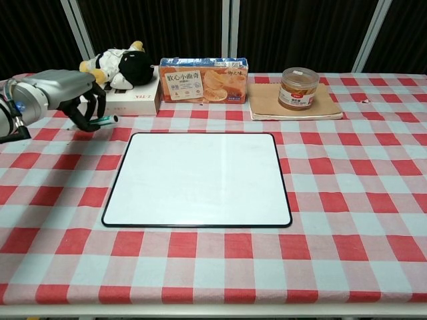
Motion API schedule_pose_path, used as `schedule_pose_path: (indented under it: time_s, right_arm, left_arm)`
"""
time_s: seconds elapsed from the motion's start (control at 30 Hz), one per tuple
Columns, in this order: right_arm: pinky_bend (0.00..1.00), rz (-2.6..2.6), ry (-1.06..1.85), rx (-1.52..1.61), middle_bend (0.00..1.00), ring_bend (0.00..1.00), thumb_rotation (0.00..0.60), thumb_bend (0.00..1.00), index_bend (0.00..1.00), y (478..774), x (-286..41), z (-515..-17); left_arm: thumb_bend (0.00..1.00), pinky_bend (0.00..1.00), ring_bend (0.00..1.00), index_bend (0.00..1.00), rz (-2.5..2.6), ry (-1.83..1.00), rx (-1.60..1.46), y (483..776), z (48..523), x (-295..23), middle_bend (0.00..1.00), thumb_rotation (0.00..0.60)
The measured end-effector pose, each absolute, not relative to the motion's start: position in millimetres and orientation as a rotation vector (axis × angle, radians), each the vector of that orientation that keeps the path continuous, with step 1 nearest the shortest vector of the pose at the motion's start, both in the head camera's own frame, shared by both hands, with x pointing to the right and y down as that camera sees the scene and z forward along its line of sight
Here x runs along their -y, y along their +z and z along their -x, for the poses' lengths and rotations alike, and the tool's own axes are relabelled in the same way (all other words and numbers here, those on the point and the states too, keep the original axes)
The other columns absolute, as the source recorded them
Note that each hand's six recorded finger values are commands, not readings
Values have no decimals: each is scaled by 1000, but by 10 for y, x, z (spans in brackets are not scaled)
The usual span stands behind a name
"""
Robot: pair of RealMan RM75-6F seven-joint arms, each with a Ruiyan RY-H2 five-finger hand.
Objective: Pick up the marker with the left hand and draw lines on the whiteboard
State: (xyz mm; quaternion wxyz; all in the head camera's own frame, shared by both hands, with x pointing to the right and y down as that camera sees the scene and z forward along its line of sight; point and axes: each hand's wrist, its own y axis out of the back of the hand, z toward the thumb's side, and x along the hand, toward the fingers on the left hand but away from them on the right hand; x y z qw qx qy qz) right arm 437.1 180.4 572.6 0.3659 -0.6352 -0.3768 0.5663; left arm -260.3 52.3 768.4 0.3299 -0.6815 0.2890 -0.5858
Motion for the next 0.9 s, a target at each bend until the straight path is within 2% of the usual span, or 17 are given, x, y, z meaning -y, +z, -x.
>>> schedule_pose_path:
  time_s: [0.2, 0.4, 0.6, 0.9]
  right_arm:
    - [0, 1637, 1454, 967, 162, 1, 600, 212, 61, 5722, -1819, -4371]
    - [0, 1639, 1461, 971, 162, 1, 600, 212, 61, 5722, -1838, -4389]
    - [0, 1646, 1462, 967, 162, 1, 600, 212, 61, 5739, -1839, -4379]
    - [0, 1664, 1463, 961, 162, 1, 600, 211, 61, 5785, -1856, -4358]
  left_arm:
    - [418, 931, 872, 594, 2088, -1287, -1050, 7436, 2280, -586, 622, 600]
    - [417, 928, 866, 588, 2333, -1034, -1216, 7347, 1937, -771, 619, 600]
    - [418, 928, 866, 588, 2385, -955, -1150, 7348, 1754, -981, 629, 600]
    - [417, 928, 866, 589, 2320, -1002, -976, 7302, 1815, -1157, 629, 600]
